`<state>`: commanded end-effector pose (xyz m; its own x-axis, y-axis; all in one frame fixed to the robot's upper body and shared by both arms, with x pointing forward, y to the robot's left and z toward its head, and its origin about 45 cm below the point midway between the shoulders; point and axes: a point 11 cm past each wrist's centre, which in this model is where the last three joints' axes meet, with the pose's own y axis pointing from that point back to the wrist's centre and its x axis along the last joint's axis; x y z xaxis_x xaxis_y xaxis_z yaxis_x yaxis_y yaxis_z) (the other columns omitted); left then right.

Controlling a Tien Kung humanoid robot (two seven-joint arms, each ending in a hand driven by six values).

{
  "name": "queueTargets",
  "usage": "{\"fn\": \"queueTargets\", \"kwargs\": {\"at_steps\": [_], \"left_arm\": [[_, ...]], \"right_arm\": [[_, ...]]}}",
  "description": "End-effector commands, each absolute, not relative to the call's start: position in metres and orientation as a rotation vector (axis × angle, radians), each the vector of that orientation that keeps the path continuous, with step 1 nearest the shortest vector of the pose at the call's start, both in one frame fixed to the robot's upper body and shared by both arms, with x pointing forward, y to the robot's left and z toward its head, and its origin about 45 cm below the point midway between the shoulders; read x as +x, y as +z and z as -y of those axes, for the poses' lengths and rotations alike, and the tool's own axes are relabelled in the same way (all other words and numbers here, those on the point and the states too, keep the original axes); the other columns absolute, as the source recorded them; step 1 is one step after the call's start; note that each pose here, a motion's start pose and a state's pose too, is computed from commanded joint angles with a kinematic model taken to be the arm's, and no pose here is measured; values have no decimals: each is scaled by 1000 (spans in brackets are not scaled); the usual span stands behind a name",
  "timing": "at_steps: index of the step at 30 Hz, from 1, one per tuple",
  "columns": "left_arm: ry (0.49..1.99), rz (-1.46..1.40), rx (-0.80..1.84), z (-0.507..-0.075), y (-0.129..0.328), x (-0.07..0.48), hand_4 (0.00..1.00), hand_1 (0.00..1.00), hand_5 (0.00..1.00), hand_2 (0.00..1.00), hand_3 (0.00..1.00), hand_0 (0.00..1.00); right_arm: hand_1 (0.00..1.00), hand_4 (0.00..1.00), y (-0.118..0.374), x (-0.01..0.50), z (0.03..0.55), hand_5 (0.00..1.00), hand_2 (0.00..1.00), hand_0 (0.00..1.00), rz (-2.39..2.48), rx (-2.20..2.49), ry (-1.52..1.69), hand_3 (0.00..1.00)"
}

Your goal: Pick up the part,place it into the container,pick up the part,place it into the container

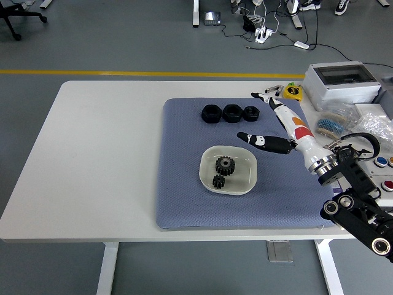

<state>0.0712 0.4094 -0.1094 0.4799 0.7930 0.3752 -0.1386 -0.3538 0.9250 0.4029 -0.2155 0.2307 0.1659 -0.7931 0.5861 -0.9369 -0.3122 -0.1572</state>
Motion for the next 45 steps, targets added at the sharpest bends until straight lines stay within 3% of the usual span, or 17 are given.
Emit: {"fn": "queueTargets", "kwargs": {"at_steps": [17, 45], "left_arm": [[1076, -563, 1660, -409, -109, 71, 668, 699, 663, 735, 647, 693], [1084, -556, 1649, -408, -109, 76, 666, 699, 666, 734, 645, 693]], "right_arm": [[923, 998, 199, 385, 285, 798, 931, 998, 2258, 2267, -169, 973], [899, 998, 175, 366, 289, 842, 918, 998, 2258, 2239, -272, 966]]}}
